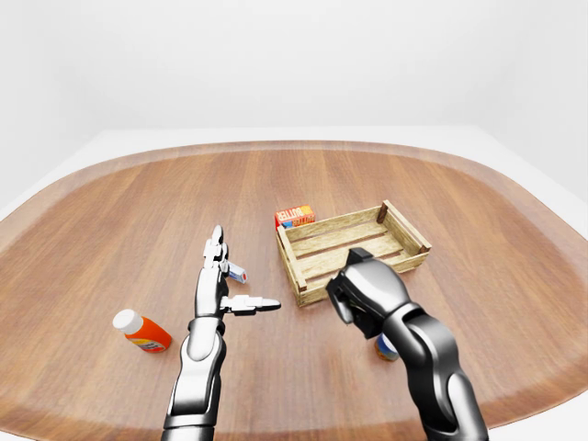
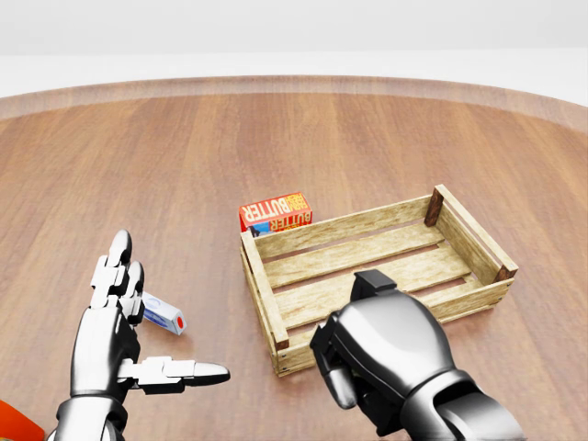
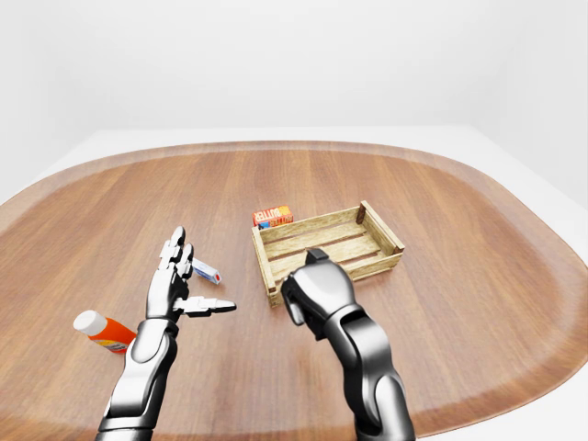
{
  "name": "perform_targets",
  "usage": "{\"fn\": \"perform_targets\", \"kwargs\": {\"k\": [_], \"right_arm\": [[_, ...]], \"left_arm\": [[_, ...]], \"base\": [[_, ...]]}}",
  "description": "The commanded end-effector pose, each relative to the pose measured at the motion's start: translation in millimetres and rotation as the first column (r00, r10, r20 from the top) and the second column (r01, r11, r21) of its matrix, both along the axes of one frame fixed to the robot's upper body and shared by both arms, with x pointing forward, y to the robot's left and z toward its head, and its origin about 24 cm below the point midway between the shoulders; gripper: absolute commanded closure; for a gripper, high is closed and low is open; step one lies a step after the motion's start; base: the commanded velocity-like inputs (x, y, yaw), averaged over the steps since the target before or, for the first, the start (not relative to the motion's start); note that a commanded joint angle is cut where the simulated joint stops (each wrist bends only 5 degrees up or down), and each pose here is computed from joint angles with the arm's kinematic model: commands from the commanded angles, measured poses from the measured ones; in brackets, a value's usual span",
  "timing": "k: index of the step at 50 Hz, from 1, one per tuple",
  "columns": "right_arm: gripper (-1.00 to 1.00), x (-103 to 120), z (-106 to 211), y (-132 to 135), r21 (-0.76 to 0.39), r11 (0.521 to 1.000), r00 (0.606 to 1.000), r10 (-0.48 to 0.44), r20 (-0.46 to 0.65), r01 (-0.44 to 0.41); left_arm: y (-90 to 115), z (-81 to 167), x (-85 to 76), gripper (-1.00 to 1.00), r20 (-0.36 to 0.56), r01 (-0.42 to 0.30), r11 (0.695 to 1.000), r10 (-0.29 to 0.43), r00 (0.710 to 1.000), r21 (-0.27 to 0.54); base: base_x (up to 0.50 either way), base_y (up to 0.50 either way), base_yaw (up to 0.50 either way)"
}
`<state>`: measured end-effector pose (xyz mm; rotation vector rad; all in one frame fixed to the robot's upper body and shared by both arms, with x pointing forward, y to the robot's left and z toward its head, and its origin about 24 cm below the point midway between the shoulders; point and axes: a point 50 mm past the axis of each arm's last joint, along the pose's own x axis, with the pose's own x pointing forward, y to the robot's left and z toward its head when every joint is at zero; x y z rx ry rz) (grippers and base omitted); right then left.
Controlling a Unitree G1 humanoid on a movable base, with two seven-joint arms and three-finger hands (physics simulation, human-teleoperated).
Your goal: Pick up the tomato sauce, and put it in the wooden tray.
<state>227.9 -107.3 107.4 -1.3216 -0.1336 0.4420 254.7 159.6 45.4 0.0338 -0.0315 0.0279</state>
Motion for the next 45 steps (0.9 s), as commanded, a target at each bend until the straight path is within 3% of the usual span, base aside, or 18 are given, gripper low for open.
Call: {"fn": "perform_targets", "kwargs": {"k": [1,27,37,45], "right_arm": [[1.00,6.3,28.6,-7.2,0.019,1.000,0.997,-0.023,0.071,0.021],[1.00,64.9,67.5,-19.4,0.056,0.998,0.987,-0.034,0.155,0.026],[1.00,102.3,78.6,-17.4,0.073,0.997,0.987,-0.022,0.160,0.010],[1.00,136.8,68.1,-19.0,0.082,0.996,0.992,-0.046,0.121,0.036]], "left_arm": [[0.4,-0.2,0.2,-1.00,0.000,0.000,1.000,0.000,1.000,-0.001],[-0.2,0.4,-0.7,-1.00,0.000,-0.001,1.000,0.001,1.000,0.002],[-0.3,0.8,-1.1,-1.00,0.001,-0.002,1.000,0.002,1.000,0.002],[-0.1,0.7,-1.2,-1.00,0.002,-0.002,1.000,0.002,1.000,0.002]], "base": [[0.00,0.00,0.00],[0.00,0.00,0.00],[0.00,0.00,0.00],[0.00,0.00,0.00]]}}
